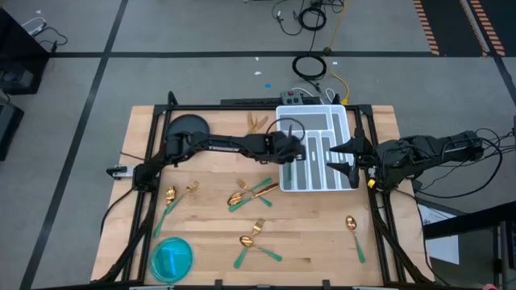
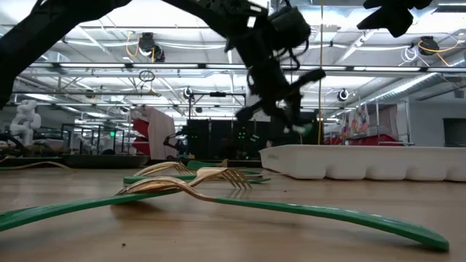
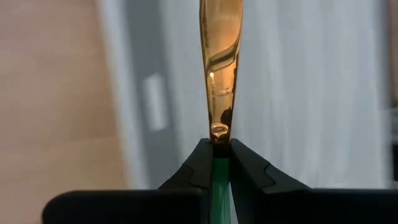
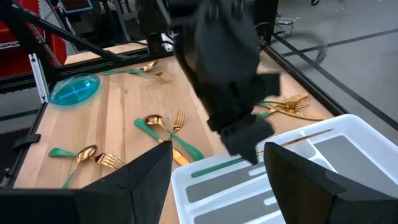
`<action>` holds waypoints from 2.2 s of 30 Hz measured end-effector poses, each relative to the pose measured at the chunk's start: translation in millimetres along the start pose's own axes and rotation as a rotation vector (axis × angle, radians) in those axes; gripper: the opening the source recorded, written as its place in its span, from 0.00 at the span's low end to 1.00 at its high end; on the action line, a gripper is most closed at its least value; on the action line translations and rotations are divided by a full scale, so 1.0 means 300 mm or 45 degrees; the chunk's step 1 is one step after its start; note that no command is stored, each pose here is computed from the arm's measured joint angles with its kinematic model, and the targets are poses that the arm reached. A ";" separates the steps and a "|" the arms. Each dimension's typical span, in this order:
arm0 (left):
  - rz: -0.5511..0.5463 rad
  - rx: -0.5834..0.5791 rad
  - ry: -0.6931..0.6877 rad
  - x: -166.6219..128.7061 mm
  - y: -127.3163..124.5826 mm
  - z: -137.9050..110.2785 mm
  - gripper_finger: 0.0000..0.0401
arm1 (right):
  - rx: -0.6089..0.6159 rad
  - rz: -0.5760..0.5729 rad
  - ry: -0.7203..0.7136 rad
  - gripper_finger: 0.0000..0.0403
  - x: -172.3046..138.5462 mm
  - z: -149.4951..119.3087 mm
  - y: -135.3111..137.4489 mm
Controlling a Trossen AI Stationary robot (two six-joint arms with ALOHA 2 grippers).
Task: Sort silverware
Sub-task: Put the green knife on the silverware organizer
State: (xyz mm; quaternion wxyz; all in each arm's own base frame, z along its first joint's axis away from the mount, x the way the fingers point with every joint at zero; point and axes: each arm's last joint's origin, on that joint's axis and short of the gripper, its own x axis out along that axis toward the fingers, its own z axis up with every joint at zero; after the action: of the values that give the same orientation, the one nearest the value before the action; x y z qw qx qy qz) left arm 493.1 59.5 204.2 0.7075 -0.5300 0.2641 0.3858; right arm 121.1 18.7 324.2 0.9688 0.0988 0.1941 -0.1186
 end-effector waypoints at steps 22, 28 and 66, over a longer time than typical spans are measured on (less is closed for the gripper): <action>-0.150 -0.089 0.024 0.089 -0.055 0.024 0.08 | -0.036 -0.001 0.006 0.61 0.000 -0.001 0.000; -0.121 -0.074 0.001 0.098 -0.045 0.034 0.08 | -0.042 -0.001 0.007 0.61 0.000 -0.002 -0.001; -0.049 -0.050 0.019 0.169 -0.006 0.012 0.13 | -0.054 -0.008 0.024 0.61 0.000 -0.006 -0.003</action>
State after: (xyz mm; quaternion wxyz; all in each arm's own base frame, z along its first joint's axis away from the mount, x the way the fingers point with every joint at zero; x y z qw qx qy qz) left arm 523.0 76.1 166.5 0.7023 -0.5516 0.2516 0.3732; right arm 120.1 18.4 322.4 0.9684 0.0788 0.2060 -0.1165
